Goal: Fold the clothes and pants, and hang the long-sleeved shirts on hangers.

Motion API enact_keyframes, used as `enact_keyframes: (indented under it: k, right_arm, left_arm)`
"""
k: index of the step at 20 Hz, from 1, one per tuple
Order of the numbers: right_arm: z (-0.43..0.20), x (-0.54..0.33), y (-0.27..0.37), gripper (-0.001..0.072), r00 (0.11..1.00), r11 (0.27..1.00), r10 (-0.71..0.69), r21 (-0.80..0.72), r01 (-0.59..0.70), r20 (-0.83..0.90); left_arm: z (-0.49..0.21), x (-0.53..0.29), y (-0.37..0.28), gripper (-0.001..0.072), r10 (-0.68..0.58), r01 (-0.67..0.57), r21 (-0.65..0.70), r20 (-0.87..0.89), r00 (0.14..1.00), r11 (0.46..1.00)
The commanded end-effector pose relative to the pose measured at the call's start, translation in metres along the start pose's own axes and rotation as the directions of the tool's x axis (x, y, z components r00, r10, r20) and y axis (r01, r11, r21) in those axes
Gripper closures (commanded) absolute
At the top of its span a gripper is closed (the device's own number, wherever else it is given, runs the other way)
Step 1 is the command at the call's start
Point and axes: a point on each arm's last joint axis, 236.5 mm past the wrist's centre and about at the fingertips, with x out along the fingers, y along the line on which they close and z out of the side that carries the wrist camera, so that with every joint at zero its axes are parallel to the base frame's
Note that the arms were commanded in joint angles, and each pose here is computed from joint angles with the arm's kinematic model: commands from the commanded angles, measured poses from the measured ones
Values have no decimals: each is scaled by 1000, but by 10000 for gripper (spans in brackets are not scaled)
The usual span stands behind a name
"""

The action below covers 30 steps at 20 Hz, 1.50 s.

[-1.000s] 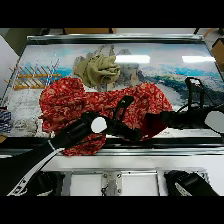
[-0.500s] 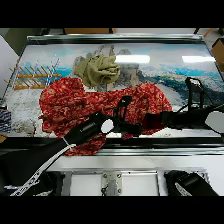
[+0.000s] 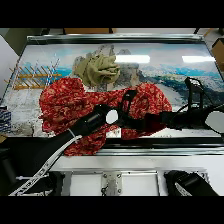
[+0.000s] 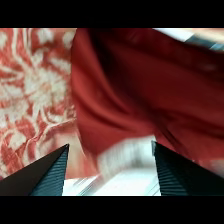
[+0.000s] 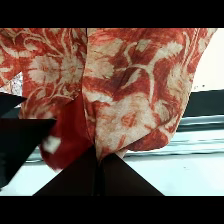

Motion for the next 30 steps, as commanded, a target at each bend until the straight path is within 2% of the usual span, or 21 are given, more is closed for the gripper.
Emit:
enact_keyframes:
  k: [1, 7, 10, 11, 12, 13, 14, 15, 18, 21, 23, 25, 28, 30]
  right_arm:
    - [0, 0, 0, 698, 1000, 1000, 2, 0, -2, 1]
    - [0, -1, 0, 698, 1000, 1000, 2, -1, -2, 1]
    - [0, -1, 0, 698, 1000, 1000, 1, -1, -1, 2]
    - [0, -1, 0, 698, 1000, 1000, 2, -1, -2, 2]
    - [0, -1, 0, 698, 1000, 1000, 1, -1, -1, 2]
    - [0, -1, 0, 698, 1000, 1000, 1, -1, -1, 1]
    - [0, -1, 0, 698, 1000, 1000, 1, -1, -1, 1]
    - [-1, -1, 0, 698, 1000, 1000, 0, -1, 0, -1]
    - [2, -2, -3, 698, 1000, 999, -8, -40, 8, 8]
    - [40, -35, -6, 699, 994, 998, 9, -55, -3, 112]
    - [86, -85, -2, 699, 971, 997, 32, -78, -14, 235]
    - [130, -145, 16, 699, 923, 990, 81, -134, -32, 376]
    - [185, -228, 43, 699, 799, 981, 167, -178, -77, 578]
    - [200, -250, 51, 700, 743, 977, 196, -188, -96, 640]
  left_arm:
    - [-25, 28, 4, 161, 33, -30, 22, -124, 992, 999]
    - [-66, 57, 10, 161, 102, -83, 86, -259, 960, 993]
    - [-79, 56, 33, 177, 175, -152, 99, -295, 939, 983]
    - [-80, 55, 41, 340, 208, -183, 110, -297, 932, 977]
    - [-79, 54, 48, 346, 236, -207, 125, -292, 927, 970]
    - [-77, 53, 51, 384, 249, -221, 128, -285, 926, 967]
    - [-74, 53, 53, 663, 248, -222, 121, -279, 928, 967]
    - [-69, 52, 55, 695, 246, -223, 113, -270, 931, 968]
    - [-33, 22, 47, 695, 206, -195, 80, -169, 964, 977]
    - [62, -84, -8, 695, 75, -93, 149, 123, 990, 984]
    - [124, -191, -72, 695, -70, -37, 266, 385, 920, 963]
    - [157, -285, -130, 696, -209, -36, 396, 558, 803, 918]
    - [178, -392, -188, 696, -376, -69, 509, 715, 590, 858]
    - [187, -430, -190, 696, -412, -74, 498, 785, 462, 864]
